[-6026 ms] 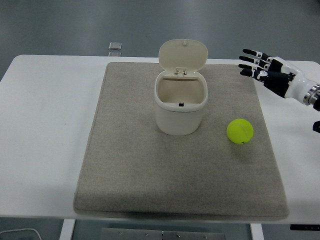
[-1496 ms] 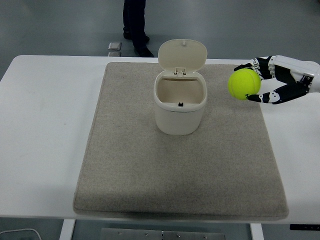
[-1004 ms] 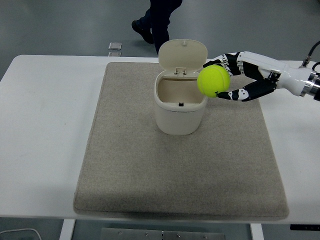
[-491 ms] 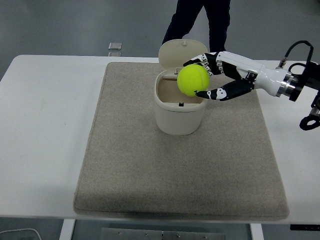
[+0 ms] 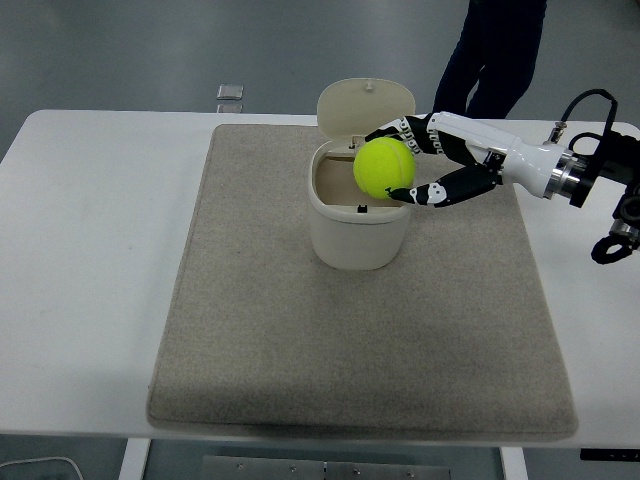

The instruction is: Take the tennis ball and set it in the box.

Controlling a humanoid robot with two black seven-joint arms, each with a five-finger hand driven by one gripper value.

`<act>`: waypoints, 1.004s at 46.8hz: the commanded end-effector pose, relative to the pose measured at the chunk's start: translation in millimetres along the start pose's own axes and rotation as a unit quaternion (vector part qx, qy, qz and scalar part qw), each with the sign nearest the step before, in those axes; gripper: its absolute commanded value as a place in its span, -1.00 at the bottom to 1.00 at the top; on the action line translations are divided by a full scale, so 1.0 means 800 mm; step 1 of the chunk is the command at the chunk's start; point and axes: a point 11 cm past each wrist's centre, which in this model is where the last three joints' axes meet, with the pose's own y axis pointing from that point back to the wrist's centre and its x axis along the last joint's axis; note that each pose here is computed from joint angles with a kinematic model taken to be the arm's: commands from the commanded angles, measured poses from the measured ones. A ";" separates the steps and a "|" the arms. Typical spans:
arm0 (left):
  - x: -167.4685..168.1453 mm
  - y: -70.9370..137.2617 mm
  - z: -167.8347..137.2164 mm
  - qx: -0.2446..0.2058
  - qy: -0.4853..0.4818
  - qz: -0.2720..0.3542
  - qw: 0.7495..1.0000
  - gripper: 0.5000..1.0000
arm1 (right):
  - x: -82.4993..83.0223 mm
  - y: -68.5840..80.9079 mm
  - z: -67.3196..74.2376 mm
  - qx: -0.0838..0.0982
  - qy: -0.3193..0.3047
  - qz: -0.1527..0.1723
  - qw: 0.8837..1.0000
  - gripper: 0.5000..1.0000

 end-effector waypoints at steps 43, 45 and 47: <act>0.000 0.000 -0.001 0.000 0.000 0.000 1.000 0.97 | 0.026 0.057 0.001 0.005 -0.135 -0.016 0.991 0.60; 0.000 0.000 0.000 0.001 0.000 0.000 1.000 0.97 | 0.029 0.062 0.002 0.008 -0.154 -0.011 0.988 0.60; 0.000 0.000 0.000 0.000 0.000 0.000 1.000 0.97 | 0.030 0.066 0.004 0.010 -0.172 -0.005 0.985 0.60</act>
